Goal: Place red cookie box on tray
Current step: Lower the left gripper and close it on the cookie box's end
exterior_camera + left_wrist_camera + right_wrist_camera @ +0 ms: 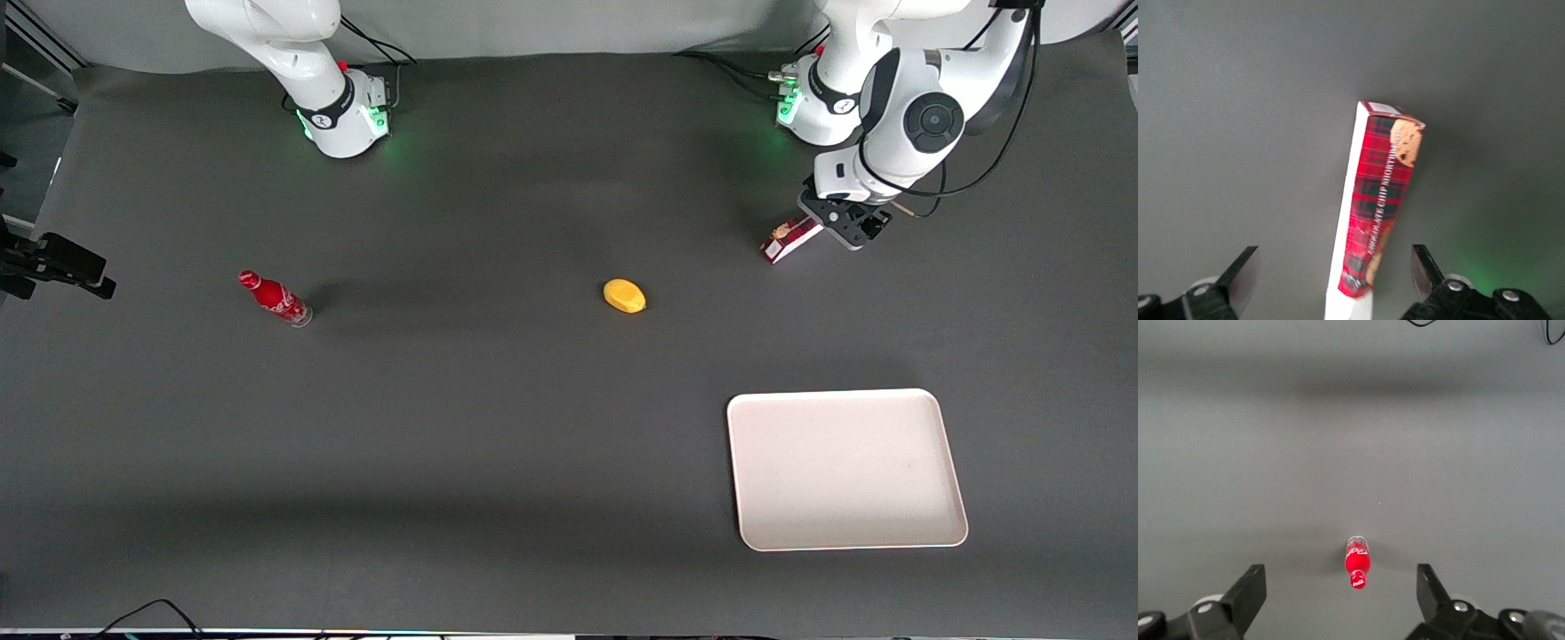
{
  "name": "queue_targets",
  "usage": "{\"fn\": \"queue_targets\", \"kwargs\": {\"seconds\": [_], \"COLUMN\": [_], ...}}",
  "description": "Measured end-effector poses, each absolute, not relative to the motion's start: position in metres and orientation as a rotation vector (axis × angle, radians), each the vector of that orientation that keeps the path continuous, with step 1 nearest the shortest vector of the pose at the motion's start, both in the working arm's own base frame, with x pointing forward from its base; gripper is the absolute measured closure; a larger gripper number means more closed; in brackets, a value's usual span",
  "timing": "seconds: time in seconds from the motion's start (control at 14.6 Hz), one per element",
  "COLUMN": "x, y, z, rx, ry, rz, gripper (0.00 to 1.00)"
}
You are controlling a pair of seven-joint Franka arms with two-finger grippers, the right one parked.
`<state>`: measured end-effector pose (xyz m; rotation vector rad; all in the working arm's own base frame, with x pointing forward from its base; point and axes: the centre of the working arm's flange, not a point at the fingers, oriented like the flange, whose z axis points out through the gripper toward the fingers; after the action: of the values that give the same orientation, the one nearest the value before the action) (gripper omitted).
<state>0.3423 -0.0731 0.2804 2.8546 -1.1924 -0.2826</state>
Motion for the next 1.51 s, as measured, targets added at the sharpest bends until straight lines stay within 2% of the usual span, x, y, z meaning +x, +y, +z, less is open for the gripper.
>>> {"fn": "queue_targets", "kwargs": {"seconds": [0.41,0.68,1.16,1.51], "x": [0.335,0.328,0.323,0.323], "y": [-0.069,-0.07,-0.068,-0.064], "z": [0.231,0.211,0.208,0.207], "rx": [2.845,2.83,2.817,2.82], "ry": [-1.221,-1.225,-1.212,-1.193], "rz": [-0.218,-0.254,-0.312,-0.314], "gripper": [0.0,0.0,0.0,0.0]}}
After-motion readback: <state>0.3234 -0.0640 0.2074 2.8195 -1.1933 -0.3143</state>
